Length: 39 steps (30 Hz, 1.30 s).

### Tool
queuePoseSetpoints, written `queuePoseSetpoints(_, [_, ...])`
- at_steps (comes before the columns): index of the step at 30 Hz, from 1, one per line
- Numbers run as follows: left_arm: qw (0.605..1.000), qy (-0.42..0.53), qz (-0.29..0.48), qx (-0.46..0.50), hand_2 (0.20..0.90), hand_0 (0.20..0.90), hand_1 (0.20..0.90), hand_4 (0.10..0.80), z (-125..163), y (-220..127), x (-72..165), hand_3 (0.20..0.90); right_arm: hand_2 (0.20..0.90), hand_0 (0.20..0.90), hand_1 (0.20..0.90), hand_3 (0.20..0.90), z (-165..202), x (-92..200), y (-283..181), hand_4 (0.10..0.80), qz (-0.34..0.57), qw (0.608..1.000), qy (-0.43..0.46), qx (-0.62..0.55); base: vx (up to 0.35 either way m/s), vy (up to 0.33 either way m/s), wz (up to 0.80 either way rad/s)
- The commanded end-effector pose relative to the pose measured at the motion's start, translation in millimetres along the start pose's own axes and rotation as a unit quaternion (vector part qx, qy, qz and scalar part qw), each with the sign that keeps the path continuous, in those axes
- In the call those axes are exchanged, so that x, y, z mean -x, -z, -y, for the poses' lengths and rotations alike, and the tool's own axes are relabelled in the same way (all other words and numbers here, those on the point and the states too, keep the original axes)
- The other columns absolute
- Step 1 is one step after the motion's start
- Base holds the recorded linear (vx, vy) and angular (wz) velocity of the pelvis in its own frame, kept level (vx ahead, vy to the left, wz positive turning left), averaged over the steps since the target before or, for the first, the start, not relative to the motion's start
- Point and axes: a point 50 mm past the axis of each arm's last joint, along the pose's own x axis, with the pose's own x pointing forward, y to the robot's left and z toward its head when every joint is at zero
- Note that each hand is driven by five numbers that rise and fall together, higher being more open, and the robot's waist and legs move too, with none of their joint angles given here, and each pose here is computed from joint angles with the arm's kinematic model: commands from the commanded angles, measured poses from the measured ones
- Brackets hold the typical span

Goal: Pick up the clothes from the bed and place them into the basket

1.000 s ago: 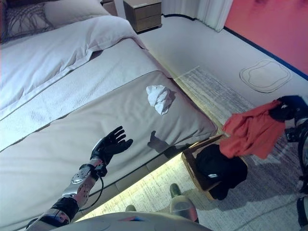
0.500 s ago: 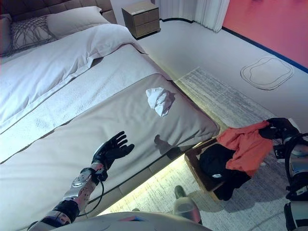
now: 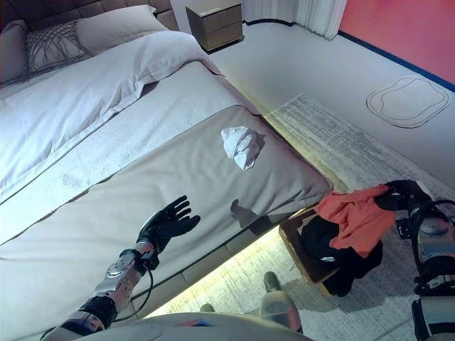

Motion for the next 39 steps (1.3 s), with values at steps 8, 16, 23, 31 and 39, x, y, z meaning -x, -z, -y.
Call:
queuePoseSetpoints(8, [0.995,0.024,0.091,-0.038,0.900,0.900,0.900,0.800,-2.5,-46.3,-12.0,0.900,0.900,0.900,0.900,0.900,21.3,-7.0,-31.9,0.800,0.039,0.997,0.068,-0.016,0.000,0.000,0.00])
queuePoseSetpoints(16, [0.994,0.027,0.093,-0.042,0.900,0.900,0.900,0.800,-0.9,-49.6,-13.3,0.900,0.900,0.900,0.900,0.900,23.2,-6.0,-31.0,0.800,0.040,0.996,0.078,-0.024,0.000,0.000,0.00])
queuePoseSetpoints(23, [0.994,-0.018,0.100,-0.032,0.900,0.900,0.900,0.800,-11.5,-49.9,-7.9,0.900,0.900,0.900,0.900,0.900,17.6,-11.5,-95.7,0.800,0.126,0.987,0.085,-0.041,0.013,-0.075,-0.10])
queuePoseSetpoints(31, [0.992,-0.066,0.105,0.032,0.900,0.900,0.900,0.800,-18.3,-39.9,-3.5,0.900,0.900,0.900,0.900,0.900,-4.6,-6.7,-168.3,0.800,0.219,0.972,0.085,0.015,0.075,-0.064,-0.43])
queuePoseSetpoints(39, [0.989,-0.065,0.130,0.031,0.900,0.900,0.900,0.800,-16.8,-53.4,-5.0,0.900,0.900,0.900,0.900,0.900,-2.6,7.9,-209.4,0.800,0.289,0.938,0.136,0.133,0.032,0.076,-0.04])
